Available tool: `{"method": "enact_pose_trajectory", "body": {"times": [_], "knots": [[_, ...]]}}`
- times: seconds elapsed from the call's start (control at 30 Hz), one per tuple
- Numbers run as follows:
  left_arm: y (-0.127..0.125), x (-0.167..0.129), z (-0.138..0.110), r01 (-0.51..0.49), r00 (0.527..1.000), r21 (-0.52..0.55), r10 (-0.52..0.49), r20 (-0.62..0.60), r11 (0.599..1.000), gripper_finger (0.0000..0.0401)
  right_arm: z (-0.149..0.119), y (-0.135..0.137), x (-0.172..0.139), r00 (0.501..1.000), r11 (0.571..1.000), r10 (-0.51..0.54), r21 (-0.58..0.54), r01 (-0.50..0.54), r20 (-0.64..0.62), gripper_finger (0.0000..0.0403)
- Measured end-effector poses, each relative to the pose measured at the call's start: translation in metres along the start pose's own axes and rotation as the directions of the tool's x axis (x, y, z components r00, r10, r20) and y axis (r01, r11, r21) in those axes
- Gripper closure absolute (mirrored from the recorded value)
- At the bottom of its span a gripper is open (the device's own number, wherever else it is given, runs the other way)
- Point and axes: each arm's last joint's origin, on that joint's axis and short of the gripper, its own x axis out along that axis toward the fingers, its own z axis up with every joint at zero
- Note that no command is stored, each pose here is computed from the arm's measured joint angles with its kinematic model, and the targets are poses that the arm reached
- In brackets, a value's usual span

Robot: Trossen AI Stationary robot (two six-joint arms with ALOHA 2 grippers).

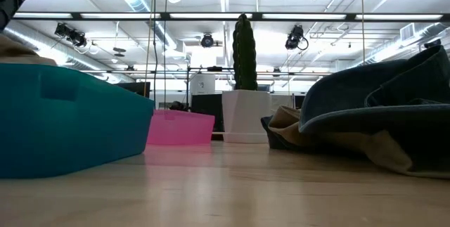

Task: Pick & Place hat
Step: Put the top brown cap into the blue bin

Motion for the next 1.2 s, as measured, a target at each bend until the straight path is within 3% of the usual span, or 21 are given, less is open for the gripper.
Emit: {"method": "enact_pose_trajectory", "body": {"times": [0.2, 0.47, 0.7, 1.2], "knots": [[-0.010, 0.001, -0.005, 0.072, 0.997, 0.022, -0.071, -0.028, 0.997, 0.0378, 0.000, 0.000, 0.000, 1.000, 1.000, 0.000, 0.000, 0.000, 0.000, 0.0403], [-0.014, 0.006, -0.010, 0.059, 0.998, 0.030, -0.058, -0.014, 0.998, 0.0378, 0.000, 0.000, 0.000, 1.000, 1.000, 0.000, -0.011, 0.000, 0.000, 0.0403], [-0.019, 0.005, -0.010, 0.119, 0.993, -0.035, -0.118, 0.033, 0.992, 0.0378, 0.000, 0.000, 0.000, 1.000, 1.000, 0.000, -0.011, 0.000, 0.000, 0.0403], [-0.019, 0.004, -0.012, 0.123, 0.992, -0.222, -0.123, 0.014, 0.967, 0.0368, 0.000, 0.000, 0.000, 1.000, 1.000, 0.000, -0.029, 0.000, 0.000, 0.0403]]}}
